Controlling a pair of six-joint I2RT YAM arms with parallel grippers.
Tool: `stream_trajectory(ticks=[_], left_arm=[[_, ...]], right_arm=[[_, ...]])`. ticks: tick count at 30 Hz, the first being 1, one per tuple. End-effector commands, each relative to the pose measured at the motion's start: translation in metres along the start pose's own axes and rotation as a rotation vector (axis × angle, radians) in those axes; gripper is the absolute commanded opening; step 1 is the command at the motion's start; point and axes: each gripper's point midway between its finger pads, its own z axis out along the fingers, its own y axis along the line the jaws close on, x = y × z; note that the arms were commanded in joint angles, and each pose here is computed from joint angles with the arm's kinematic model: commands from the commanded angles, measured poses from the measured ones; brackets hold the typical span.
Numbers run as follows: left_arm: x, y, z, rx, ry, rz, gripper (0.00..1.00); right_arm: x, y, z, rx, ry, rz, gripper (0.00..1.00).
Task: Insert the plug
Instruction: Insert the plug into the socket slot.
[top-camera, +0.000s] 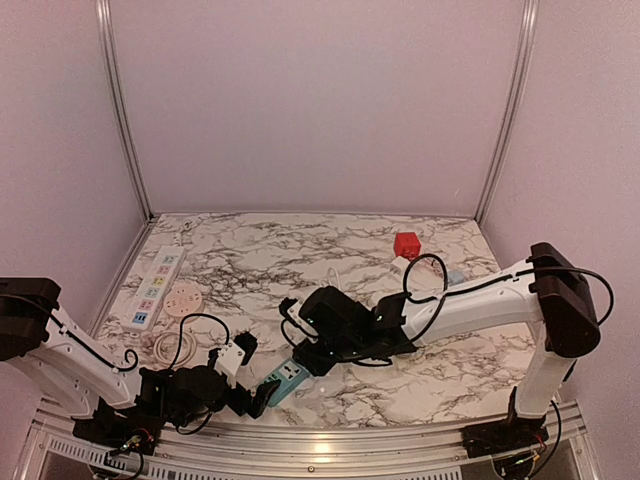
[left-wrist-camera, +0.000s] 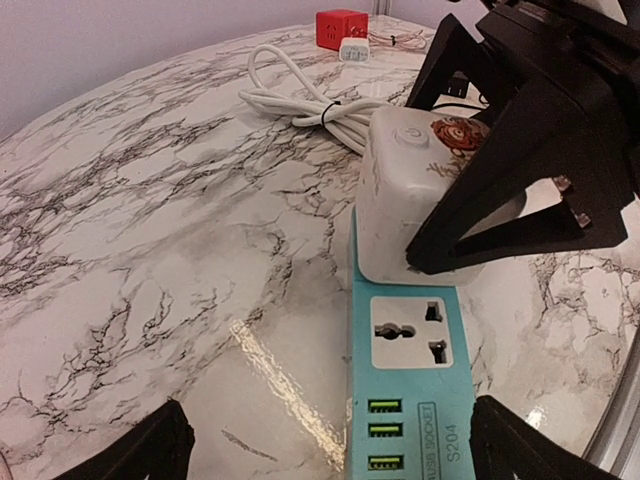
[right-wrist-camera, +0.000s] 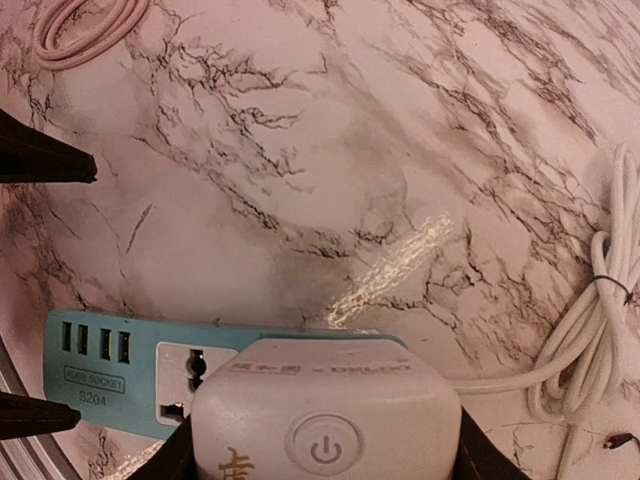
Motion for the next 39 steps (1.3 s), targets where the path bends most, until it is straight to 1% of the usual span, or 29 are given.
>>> stream_trajectory(ticks=[1, 7, 14, 18, 26, 29, 33, 34, 35, 39], left_arm=[[-0.001, 0.003, -0.001, -0.023, -0.003, 0.002, 0.99], [-0.002, 0.007, -0.003, -0.031, -0.012, -0.002, 0.99], [-0.002, 0.006, -0.003, -0.028, -0.011, -0.006, 0.99], [-0.002, 0.006, -0.003, -0.032, -0.012, -0.004, 0.99], [-0.002, 0.007, -0.003, -0.036, -0.013, -0.003, 0.99], [-0.002, 0.007, -0.003, -0.033, -0.013, -0.007, 0.99], [-0.002, 0.008, -0.004, -0.037, -0.014, -0.005, 0.99], [-0.002, 0.008, -0.003, -0.036, -0.015, -0.005, 0.99], [-0.002, 0.007, -0.003, -0.035, -0.015, -0.005, 0.99], [0.0, 0.006, -0.001, -0.032, -0.008, -0.002, 0.99]], right_arm=[[0.051, -0.005, 0.025, 0.016, 0.163, -0.029, 0.0], [0.037, -0.007, 0.012, 0.02, 0.105, -0.017, 0.0], [0.03, -0.009, 0.006, 0.026, 0.073, -0.007, 0.18], [0.028, -0.007, 0.003, 0.02, 0.061, -0.01, 0.26], [0.015, -0.006, -0.012, 0.006, -0.004, -0.008, 0.32], [0.01, -0.007, -0.019, 0.0, -0.039, -0.002, 0.36], [0.003, -0.006, -0.028, -0.013, -0.077, 0.0, 0.38], [0.002, -0.006, -0.03, -0.016, -0.084, 0.0, 0.46], [0.0, -0.006, -0.032, -0.019, -0.094, 0.0, 0.48], [-0.005, -0.006, -0.039, -0.028, -0.129, 0.005, 0.5]])
